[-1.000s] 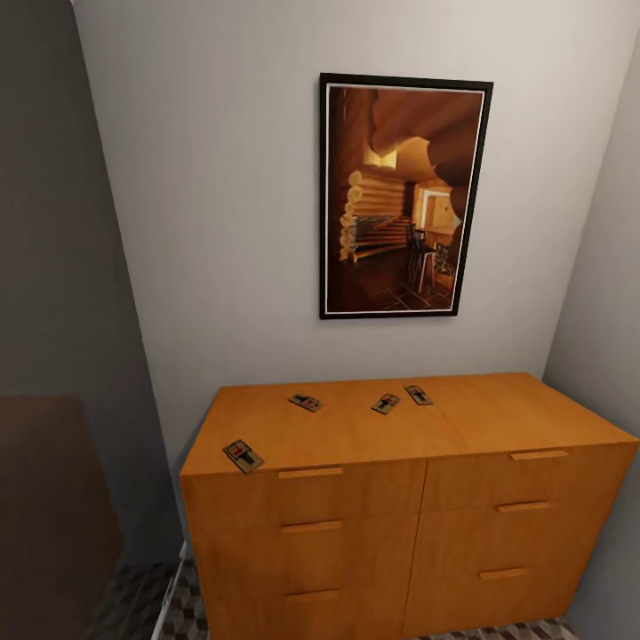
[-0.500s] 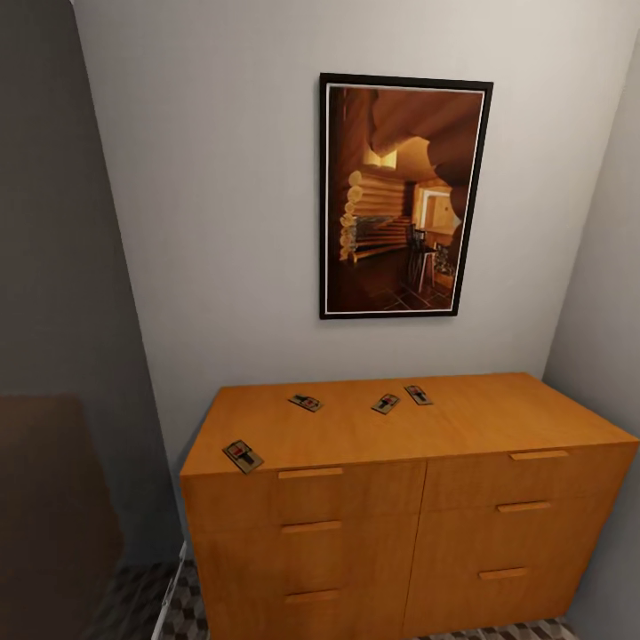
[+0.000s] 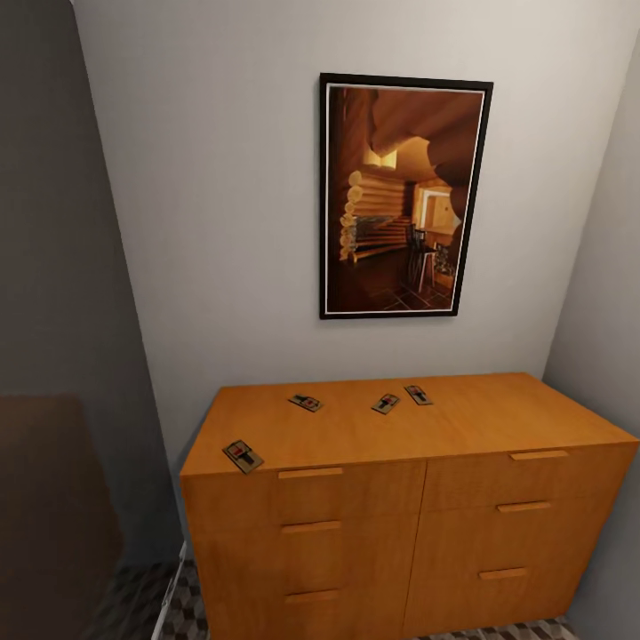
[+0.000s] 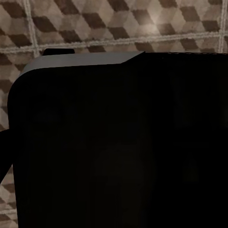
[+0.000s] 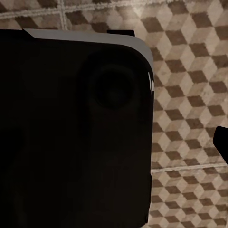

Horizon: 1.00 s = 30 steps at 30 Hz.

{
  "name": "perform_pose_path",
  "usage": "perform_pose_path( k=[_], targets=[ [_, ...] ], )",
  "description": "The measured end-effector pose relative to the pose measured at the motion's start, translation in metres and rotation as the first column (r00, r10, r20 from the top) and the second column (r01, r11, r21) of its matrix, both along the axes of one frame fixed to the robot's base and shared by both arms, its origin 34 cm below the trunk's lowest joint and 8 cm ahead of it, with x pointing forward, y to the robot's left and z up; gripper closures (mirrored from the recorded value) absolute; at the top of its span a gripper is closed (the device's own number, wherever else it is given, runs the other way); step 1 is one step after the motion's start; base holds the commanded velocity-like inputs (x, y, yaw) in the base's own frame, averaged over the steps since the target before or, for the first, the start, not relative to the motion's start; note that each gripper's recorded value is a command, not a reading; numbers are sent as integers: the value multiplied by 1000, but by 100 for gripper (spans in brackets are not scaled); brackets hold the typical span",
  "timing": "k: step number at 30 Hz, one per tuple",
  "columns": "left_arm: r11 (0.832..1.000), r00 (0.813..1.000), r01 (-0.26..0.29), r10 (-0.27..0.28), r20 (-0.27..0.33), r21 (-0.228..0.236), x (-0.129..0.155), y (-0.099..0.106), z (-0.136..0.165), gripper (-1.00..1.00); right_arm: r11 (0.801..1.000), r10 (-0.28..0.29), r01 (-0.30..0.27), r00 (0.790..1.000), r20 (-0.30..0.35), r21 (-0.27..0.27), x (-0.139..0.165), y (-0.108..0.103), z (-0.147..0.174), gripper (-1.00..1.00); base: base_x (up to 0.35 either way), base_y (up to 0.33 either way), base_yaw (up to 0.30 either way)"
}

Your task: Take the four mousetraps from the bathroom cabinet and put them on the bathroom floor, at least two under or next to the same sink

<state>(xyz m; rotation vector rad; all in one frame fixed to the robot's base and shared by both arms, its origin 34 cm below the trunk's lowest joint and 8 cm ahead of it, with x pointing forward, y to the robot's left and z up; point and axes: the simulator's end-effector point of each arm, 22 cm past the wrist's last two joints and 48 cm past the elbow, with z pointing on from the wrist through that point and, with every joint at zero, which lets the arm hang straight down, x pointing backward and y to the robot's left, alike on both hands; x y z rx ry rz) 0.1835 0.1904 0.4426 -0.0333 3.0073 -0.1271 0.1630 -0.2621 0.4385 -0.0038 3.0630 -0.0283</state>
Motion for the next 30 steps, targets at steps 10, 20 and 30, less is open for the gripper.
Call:
perform_pose_path(
  k=[10,20,30],
  targets=[
    [1000,1000,0,0,0,0,0,0,0,-100,1000,1,-1,1000,2,0,1,0,0,-100,0,0,0],
    [1000,1000,0,0,1,1,0,0,0,-100,1000,1,-1,1000,1,0,0,0,0,-100,0,0,0],
    [1000,1000,0,0,1,2,1,1,0,-100,1000,3,-3,1000,0,0,0,0,0,-100,0,0,0]
  ],
)
